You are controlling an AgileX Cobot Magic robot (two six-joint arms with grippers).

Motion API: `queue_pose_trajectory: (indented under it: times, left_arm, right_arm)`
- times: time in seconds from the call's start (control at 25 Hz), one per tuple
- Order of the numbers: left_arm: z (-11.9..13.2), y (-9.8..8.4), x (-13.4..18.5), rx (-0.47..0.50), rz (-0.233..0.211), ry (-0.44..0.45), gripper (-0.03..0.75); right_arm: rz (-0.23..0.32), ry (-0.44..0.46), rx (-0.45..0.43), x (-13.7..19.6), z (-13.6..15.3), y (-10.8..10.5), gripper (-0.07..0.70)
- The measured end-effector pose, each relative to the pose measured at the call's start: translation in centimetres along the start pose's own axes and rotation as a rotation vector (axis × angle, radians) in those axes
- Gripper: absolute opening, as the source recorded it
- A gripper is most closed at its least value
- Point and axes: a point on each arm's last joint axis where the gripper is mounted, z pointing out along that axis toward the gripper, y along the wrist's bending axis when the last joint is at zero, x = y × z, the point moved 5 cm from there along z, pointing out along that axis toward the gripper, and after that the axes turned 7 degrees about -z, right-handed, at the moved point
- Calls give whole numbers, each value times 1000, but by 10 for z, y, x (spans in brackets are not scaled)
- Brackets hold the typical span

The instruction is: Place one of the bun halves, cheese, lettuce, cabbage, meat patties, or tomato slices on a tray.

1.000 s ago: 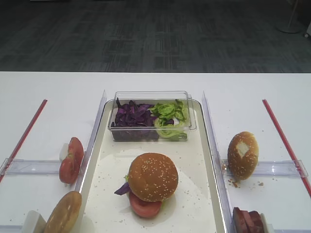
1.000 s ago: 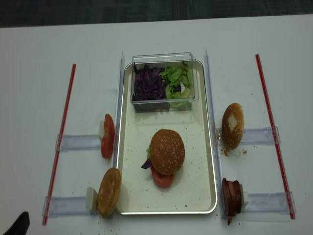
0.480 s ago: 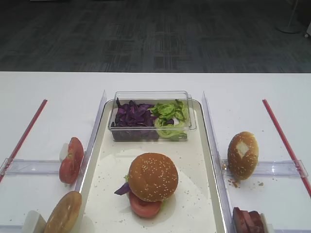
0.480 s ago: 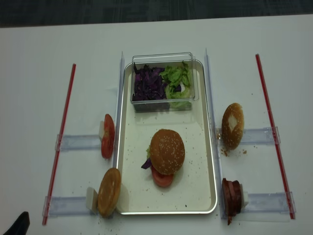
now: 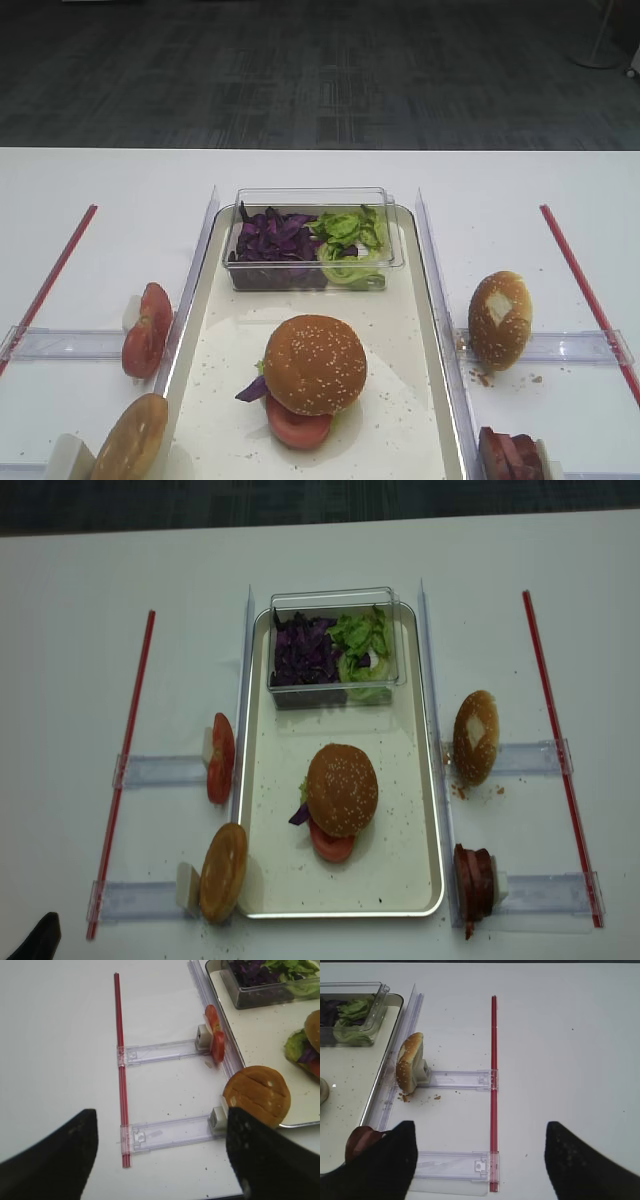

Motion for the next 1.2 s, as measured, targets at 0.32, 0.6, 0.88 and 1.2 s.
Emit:
queue_pose_trajectory:
  times: [0.32, 0.6, 0.88, 1.2]
  left_arm:
    - [0, 0, 0, 0, 0, 0, 492]
    - [0, 0, 0, 0, 0, 0, 491]
    - [0, 0, 0, 0, 0, 0, 491]
    - [0, 1, 0, -6, 3, -1, 491]
  right_arm:
    - [-2, 0, 0, 0, 0, 0, 552]
    - [-2, 0, 0, 0, 0, 0, 552]
    - [-2, 0, 0, 0, 0, 0, 552]
    - [-2, 0, 0, 0, 0, 0, 552]
